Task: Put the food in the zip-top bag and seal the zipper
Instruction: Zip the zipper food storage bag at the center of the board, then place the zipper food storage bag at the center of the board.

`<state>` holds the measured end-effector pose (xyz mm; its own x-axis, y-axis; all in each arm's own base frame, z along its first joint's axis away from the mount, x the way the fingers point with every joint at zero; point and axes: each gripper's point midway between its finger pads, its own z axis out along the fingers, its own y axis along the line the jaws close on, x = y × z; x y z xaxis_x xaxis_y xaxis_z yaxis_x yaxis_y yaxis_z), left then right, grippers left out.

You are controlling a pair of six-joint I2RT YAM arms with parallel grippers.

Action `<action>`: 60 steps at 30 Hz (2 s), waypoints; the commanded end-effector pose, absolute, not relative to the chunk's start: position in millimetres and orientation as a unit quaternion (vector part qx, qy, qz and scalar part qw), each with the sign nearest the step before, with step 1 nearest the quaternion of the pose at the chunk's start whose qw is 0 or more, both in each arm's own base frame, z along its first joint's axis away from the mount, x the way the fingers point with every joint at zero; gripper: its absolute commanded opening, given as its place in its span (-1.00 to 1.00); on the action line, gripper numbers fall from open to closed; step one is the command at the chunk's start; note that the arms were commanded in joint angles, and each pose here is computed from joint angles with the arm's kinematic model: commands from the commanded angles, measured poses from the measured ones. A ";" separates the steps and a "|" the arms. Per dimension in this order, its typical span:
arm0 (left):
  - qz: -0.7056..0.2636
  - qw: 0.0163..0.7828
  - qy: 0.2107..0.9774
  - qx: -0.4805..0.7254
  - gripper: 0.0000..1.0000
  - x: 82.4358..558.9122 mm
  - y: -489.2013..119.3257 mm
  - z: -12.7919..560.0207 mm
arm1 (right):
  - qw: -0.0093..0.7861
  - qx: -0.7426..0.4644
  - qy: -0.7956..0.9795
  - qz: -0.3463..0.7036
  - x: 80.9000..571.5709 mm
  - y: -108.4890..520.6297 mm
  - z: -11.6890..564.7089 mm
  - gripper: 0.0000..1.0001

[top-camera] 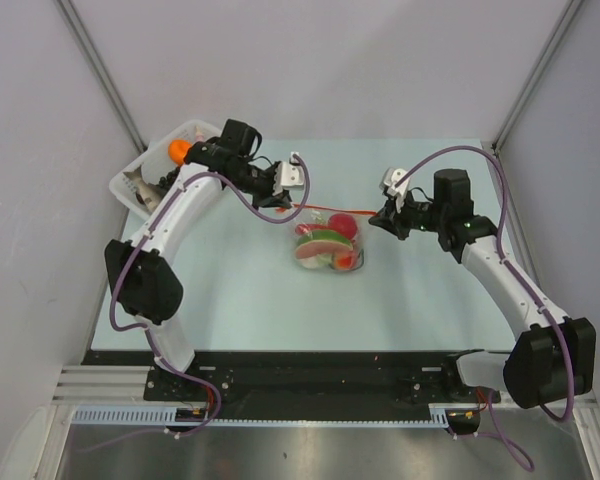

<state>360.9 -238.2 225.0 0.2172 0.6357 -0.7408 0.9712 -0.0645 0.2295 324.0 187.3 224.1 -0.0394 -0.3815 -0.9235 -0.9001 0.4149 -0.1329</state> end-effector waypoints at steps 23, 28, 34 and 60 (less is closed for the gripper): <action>-0.105 0.388 0.608 0.685 -1.00 398.1 -165.6 252.6 | 0.524 -0.467 0.678 0.217 328.9 150.3 234.7 -1.00; -0.124 0.434 0.637 0.625 -1.00 426.0 -185.9 276.8 | 0.574 -0.444 0.660 0.194 366.9 151.6 249.4 -1.00; -0.103 0.504 0.650 0.559 -1.00 490.9 -200.2 322.1 | 0.643 -0.431 0.617 0.146 430.6 152.5 283.6 -1.00; -0.292 0.303 0.690 0.588 -0.18 235.1 -243.2 127.5 | 0.306 -0.528 0.746 0.265 268.6 151.9 105.4 -0.03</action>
